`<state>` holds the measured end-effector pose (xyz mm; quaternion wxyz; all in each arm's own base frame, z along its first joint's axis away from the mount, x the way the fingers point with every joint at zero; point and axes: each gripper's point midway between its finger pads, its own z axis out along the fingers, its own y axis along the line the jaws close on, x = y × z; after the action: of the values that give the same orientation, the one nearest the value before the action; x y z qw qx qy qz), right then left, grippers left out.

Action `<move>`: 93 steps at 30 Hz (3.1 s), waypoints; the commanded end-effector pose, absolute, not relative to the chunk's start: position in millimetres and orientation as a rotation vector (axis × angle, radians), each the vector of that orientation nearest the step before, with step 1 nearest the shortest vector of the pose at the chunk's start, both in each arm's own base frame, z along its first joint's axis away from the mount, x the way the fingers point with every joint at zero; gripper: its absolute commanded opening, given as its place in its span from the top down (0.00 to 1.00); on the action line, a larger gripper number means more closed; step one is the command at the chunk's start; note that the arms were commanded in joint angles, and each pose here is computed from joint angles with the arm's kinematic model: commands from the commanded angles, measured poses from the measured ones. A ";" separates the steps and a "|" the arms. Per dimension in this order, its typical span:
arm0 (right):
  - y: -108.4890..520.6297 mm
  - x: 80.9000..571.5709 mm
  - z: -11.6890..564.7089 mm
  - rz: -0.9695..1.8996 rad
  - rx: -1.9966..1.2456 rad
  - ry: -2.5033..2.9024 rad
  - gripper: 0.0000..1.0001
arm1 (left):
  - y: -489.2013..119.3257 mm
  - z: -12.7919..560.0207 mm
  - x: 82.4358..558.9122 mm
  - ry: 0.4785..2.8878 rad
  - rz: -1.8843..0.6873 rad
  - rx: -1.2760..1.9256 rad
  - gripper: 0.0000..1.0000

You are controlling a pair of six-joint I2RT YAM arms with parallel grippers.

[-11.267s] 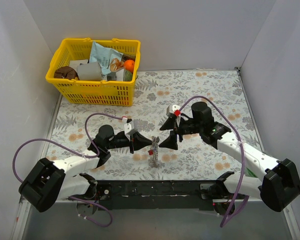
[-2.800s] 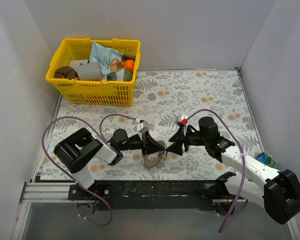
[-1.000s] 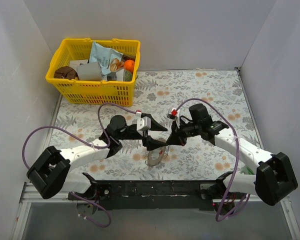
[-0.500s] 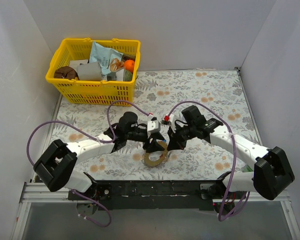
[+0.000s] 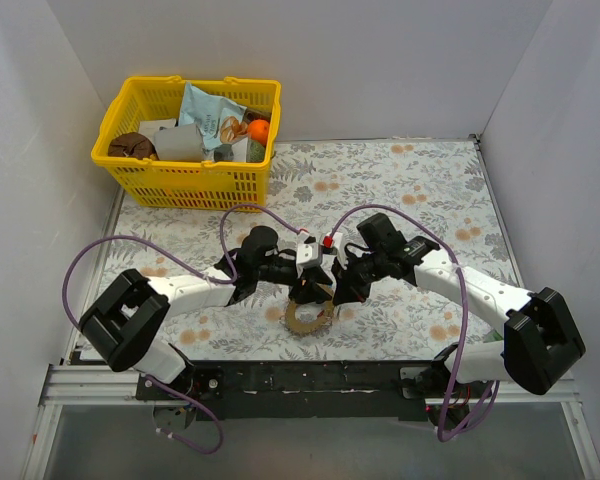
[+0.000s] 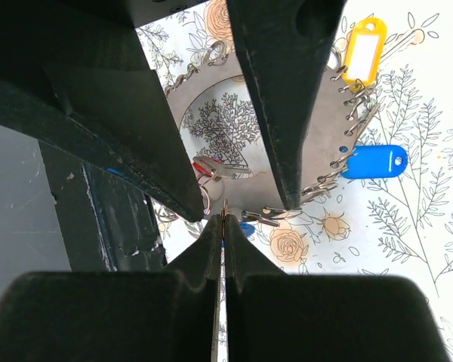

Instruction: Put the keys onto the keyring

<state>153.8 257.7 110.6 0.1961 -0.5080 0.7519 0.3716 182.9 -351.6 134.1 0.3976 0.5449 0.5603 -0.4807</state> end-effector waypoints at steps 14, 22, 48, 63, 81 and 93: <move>267.0 161.3 131.9 1.041 -1.424 2.006 0.99 | -346.2 123.7 167.0 1.404 -1.294 1.444 0.69; 266.9 159.0 130.3 1.054 -1.424 2.003 0.99 | -340.9 133.7 169.7 1.371 -1.243 1.358 0.68; 267.3 157.9 131.6 1.060 -1.427 1.987 0.99 | -349.4 132.9 174.4 1.358 -1.310 1.271 0.73; 266.6 158.0 132.0 1.055 -1.423 1.985 0.99 | -352.1 123.4 170.7 1.372 -1.341 1.321 0.79; 270.2 160.2 137.5 1.068 -1.397 1.961 0.86 | -353.4 129.4 167.5 1.329 -1.363 1.316 1.00; 265.7 187.8 169.6 0.970 -1.176 1.912 0.22 | -342.9 165.9 174.4 1.187 -1.339 1.033 1.00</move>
<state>170.8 268.2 156.1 0.2999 -0.4857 0.7269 0.3817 166.1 -344.5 124.2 0.4334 0.4725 0.5400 -0.5452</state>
